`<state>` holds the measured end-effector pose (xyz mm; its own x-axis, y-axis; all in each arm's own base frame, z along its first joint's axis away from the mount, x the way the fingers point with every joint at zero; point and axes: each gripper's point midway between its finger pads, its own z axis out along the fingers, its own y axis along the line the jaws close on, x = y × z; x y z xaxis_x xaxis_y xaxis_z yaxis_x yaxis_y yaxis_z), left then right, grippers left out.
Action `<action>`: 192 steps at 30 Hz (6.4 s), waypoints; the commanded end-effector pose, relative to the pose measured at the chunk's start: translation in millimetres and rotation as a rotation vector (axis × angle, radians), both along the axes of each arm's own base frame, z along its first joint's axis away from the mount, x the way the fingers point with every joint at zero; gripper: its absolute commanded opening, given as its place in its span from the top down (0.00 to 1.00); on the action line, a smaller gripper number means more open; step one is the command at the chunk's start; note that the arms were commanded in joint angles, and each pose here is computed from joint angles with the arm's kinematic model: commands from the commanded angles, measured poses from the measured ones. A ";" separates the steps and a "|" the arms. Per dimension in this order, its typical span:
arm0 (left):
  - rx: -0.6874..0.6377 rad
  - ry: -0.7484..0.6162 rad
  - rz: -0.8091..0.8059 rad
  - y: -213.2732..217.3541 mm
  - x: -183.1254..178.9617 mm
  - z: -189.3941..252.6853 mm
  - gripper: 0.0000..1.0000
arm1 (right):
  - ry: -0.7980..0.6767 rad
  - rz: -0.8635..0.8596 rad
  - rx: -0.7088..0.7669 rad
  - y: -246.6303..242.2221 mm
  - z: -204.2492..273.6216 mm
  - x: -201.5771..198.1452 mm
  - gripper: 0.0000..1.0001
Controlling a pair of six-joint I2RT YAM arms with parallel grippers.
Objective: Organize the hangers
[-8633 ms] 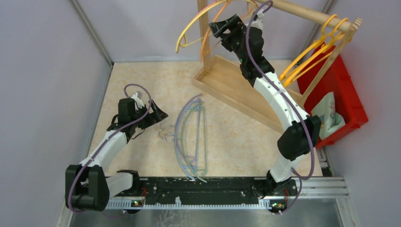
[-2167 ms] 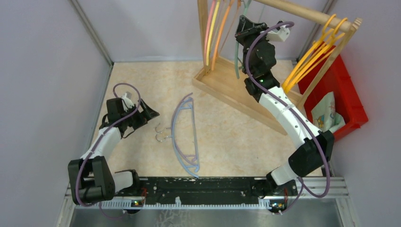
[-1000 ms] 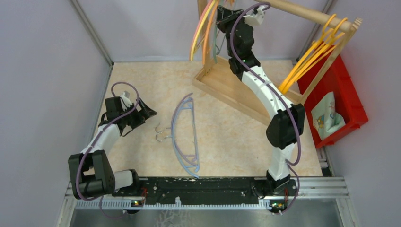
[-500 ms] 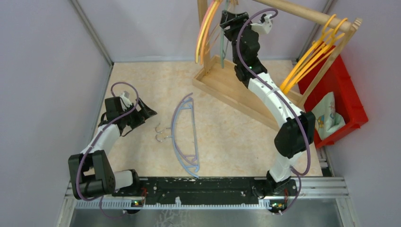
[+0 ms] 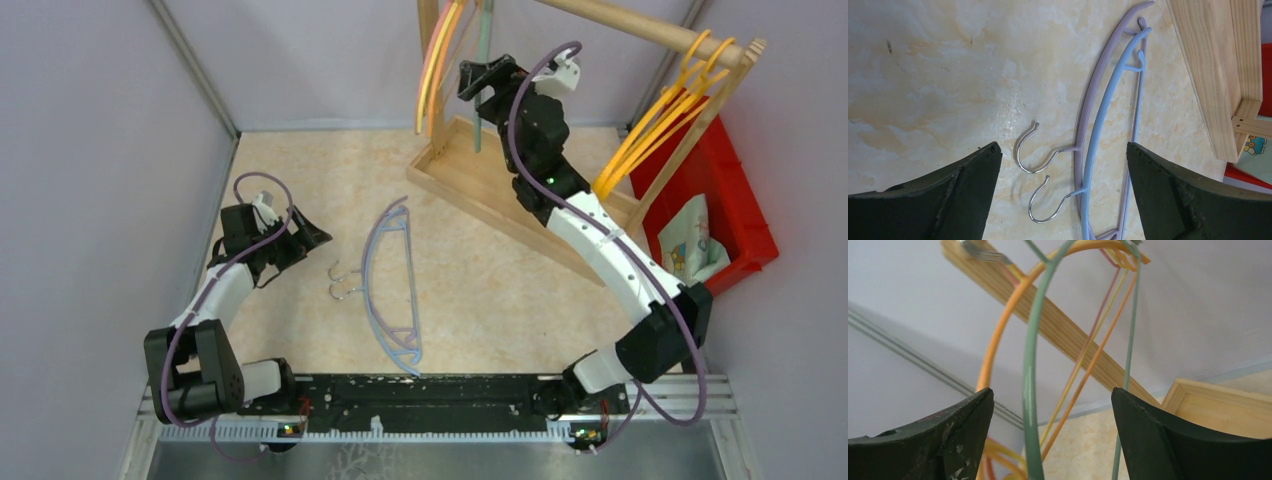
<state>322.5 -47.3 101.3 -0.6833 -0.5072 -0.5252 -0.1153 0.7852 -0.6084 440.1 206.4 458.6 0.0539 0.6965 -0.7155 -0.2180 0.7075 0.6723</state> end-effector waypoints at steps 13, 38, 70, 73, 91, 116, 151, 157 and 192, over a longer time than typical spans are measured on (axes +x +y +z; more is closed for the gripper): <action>-0.029 -0.014 -0.021 -2.8 7.6 4.3 0.01 | -0.139 0.180 -0.579 34.4 33.5 -107.3 0.14; 0.027 0.007 0.062 19.2 13.8 -3.0 0.00 | 0.538 1.178 -1.158 223.8 -349.1 -258.2 0.40; 0.011 -0.009 0.099 26.6 12.1 -1.0 0.00 | 0.713 0.827 -1.353 187.9 -436.7 -230.2 0.90; -0.003 -0.008 0.099 25.5 14.3 -1.0 0.00 | 0.706 0.816 -1.363 184.6 -429.5 -228.4 0.94; -0.031 -0.010 0.078 21.0 17.5 -4.7 0.00 | 0.771 0.798 -1.293 148.1 -379.9 -217.4 0.54; -0.035 -0.007 0.071 19.4 13.9 -4.3 0.01 | 0.773 0.861 -1.206 187.8 -409.8 -199.8 0.68; -0.049 -0.014 0.086 15.6 1.0 -3.8 0.00 | 0.780 0.715 -1.235 144.9 -400.1 -181.6 0.59; -0.051 -0.008 0.080 15.1 1.2 -6.1 0.01 | 0.788 0.713 -1.236 151.4 -409.5 -174.5 0.54; -0.061 -0.017 0.063 12.8 4.2 -4.8 0.01 | 0.580 0.475 -0.581 42.5 -169.7 -176.9 1.00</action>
